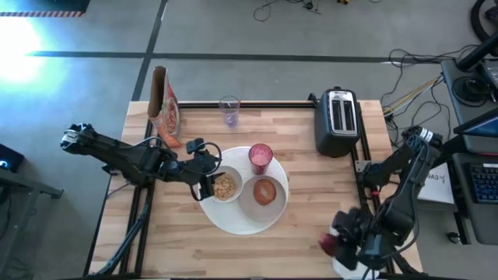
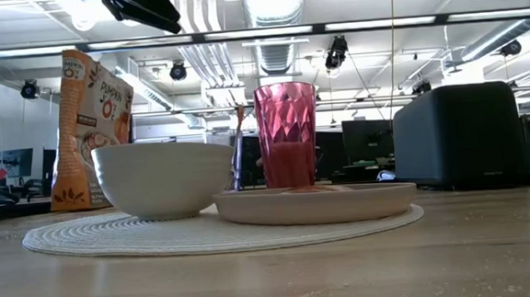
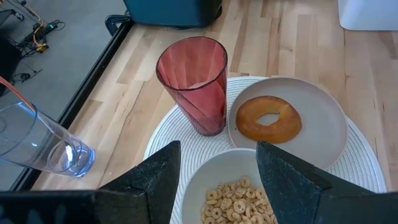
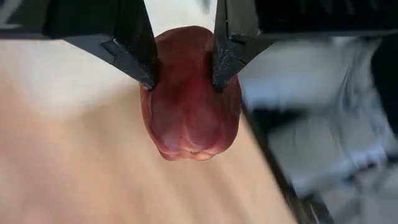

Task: Arrange a breakfast setting
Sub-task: Put the red apple on the white mat

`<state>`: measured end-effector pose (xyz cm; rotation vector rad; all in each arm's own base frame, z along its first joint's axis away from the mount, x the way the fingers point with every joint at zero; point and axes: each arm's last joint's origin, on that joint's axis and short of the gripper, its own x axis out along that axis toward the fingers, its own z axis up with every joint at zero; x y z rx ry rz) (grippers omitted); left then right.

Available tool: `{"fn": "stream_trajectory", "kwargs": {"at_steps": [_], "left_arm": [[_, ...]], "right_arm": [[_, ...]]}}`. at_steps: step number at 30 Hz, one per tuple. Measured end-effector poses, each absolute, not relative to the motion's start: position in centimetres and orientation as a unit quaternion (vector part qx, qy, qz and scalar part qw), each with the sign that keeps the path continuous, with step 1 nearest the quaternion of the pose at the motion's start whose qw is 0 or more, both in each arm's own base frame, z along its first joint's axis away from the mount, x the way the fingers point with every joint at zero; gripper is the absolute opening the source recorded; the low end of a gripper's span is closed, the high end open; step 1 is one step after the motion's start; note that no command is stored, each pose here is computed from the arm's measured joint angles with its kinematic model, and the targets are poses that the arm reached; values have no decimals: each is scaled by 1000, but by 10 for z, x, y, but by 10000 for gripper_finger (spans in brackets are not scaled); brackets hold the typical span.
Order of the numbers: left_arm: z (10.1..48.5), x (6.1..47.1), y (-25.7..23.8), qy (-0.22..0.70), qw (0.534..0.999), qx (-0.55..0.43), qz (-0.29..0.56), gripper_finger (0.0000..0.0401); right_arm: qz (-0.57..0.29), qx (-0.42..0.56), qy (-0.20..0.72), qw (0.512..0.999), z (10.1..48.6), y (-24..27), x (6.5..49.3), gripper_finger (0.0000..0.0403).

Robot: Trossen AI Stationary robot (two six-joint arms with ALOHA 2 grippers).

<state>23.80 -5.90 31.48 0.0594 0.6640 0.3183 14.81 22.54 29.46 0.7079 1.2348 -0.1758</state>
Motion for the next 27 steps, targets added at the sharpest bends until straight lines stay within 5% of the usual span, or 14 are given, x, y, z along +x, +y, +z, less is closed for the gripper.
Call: {"fn": "stream_trajectory", "kwargs": {"at_steps": [4,8,16,27], "left_arm": [[315,238,-59,324,933,29,156,194],[315,238,-59,324,933,29,156,194],[317,240,-60,314,937,24,155,194],[322,242,-57,272,938,29,213,194]], "right_arm": [[-88,243,457,851,299,218,158,111],[-112,151,402,896,294,210,172,114],[-194,91,378,901,281,185,219,118],[-242,51,211,946,318,127,297,120]]}}
